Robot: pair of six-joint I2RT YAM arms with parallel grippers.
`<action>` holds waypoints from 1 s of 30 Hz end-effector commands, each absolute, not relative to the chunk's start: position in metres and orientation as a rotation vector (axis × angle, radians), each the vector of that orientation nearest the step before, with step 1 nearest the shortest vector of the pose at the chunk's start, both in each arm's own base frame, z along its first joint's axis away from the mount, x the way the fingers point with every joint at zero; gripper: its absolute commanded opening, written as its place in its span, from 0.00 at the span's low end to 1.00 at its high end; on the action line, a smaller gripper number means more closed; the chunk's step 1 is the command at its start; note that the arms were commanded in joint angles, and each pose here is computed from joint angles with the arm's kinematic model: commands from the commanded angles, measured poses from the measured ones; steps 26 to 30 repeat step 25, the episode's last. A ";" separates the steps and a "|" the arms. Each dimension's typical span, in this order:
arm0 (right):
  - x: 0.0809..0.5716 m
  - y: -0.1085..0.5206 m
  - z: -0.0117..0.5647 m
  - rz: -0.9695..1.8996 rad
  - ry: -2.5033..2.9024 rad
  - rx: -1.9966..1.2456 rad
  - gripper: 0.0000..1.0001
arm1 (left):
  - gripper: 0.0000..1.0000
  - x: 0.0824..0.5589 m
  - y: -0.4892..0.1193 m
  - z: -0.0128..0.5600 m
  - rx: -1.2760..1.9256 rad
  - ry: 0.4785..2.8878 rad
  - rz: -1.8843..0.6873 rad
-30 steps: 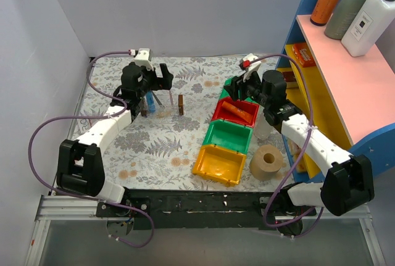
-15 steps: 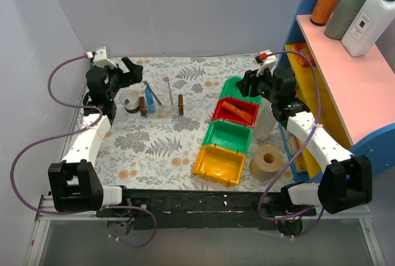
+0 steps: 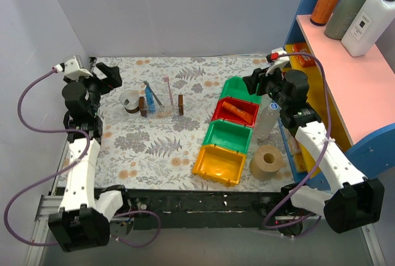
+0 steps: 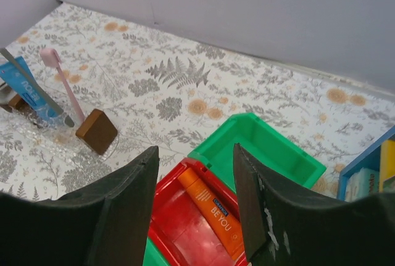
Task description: Prepare toiletry sets of a toothbrush and toothpaste on the tray
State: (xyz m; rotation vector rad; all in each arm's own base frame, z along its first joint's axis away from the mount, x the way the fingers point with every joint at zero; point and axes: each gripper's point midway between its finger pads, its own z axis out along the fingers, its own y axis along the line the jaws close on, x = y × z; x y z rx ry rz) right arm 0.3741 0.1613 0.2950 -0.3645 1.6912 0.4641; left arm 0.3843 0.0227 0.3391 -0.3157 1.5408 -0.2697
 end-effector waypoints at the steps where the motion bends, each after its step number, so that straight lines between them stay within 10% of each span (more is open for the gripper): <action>1: 0.363 0.149 0.344 0.417 1.503 -0.342 0.59 | 0.98 0.345 0.038 0.378 -0.316 1.404 -0.145; 30: 0.358 0.147 0.349 0.403 1.433 -0.349 0.60 | 0.98 0.328 0.045 0.379 -0.327 1.392 -0.084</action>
